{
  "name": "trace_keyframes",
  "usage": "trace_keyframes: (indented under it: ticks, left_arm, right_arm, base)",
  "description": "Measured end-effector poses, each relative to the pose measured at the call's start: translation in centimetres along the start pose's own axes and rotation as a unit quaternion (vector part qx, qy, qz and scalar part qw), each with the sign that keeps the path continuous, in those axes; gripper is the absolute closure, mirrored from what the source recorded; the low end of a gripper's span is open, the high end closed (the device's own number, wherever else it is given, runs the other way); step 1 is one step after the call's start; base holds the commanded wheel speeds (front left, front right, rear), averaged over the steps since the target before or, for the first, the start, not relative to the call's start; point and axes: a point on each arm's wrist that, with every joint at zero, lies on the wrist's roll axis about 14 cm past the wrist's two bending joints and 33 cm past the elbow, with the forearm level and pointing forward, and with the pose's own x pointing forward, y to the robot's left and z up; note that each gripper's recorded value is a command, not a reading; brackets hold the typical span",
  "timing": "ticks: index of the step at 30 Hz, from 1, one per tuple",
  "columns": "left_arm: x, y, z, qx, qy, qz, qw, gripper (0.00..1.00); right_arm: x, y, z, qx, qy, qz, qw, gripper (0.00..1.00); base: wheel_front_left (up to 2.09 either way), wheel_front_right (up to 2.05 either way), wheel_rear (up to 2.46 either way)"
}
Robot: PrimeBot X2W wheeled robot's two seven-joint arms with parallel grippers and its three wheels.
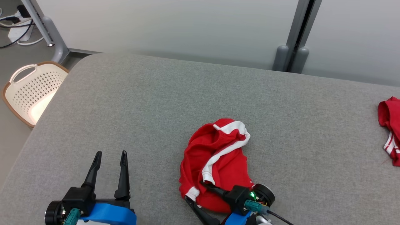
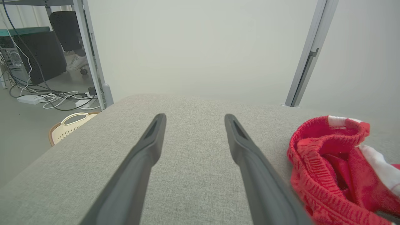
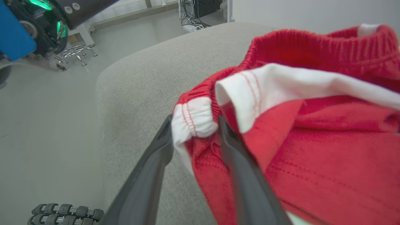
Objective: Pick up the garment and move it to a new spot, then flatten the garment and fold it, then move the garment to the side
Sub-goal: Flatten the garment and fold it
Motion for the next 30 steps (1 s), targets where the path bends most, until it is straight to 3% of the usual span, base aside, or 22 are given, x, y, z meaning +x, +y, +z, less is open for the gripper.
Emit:
trace_keyframes:
  ticks: [7, 20, 25, 30]
  left_arm:
    - [0.2, -1.0, 0.3, 0.002, -0.005, -0.016, 1.000, 0.00]
    - [-0.3, -1.3, 0.4, 0.008, -0.010, -0.023, 1.000, 0.00]
    - [-0.5, -1.3, 0.3, 0.009, -0.008, -0.024, 1.000, 0.00]
    - [-0.5, -1.3, 0.3, 0.012, -0.007, -0.024, 1.000, 0.00]
  right_arm:
    - [-1.0, -1.7, 2.9, -0.009, -0.048, -0.040, 0.998, 0.00]
    - [-7.7, -7.8, 3.2, 0.000, -0.084, -0.185, 0.979, 0.00]
    - [-8.6, -7.8, 3.1, -0.001, -0.089, -0.197, 0.976, 0.00]
    - [-7.4, -6.1, 3.6, -0.009, -0.093, -0.168, 0.981, 0.00]
  base:
    - [0.00, 0.00, 0.00]
    - [0.00, 0.00, 0.00]
    - [0.00, 0.00, 0.00]
    - [0.00, 0.00, 0.00]
